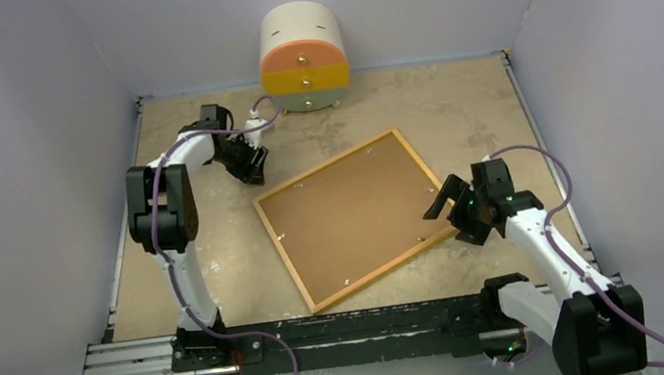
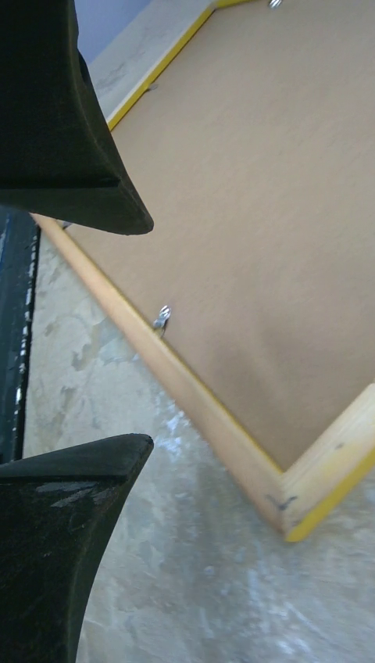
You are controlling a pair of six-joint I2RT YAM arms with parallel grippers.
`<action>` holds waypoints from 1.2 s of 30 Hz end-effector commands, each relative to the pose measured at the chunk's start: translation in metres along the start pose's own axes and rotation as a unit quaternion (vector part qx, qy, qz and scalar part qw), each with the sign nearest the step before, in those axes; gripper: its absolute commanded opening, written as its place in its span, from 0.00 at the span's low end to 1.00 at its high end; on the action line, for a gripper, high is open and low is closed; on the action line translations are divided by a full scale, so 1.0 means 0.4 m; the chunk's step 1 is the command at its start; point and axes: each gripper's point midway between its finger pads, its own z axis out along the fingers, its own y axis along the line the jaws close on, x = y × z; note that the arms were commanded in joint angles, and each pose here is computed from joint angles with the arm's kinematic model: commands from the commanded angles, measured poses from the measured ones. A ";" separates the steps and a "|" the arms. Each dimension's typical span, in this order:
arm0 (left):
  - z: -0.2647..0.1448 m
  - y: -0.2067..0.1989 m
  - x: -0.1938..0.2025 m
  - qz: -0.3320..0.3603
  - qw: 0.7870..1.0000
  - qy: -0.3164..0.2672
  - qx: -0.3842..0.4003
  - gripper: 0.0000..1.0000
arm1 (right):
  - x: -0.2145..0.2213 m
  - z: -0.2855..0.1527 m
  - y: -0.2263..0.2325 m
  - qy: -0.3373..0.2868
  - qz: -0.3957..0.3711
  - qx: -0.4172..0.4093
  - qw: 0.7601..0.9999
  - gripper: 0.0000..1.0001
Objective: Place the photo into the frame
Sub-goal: Adjust the photo frame at the center of the board.
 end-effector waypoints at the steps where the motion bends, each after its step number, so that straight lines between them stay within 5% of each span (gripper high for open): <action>1: 0.024 -0.039 0.029 -0.012 1.000 0.002 0.026 0.49 | 0.077 0.000 -0.035 0.049 0.014 0.003 0.999 0.99; 20: -0.008 -0.263 0.206 0.015 0.989 0.058 0.134 0.45 | -0.056 0.128 0.113 0.033 0.017 -0.077 0.996 0.99; 29: -0.059 -0.427 0.243 0.046 0.970 0.054 0.233 0.44 | -0.101 0.164 0.144 0.035 -0.001 -0.074 0.997 0.99; 36: -0.082 -0.458 0.244 0.074 0.963 0.056 0.253 0.43 | -0.126 0.166 0.156 0.034 -0.019 -0.065 0.997 0.99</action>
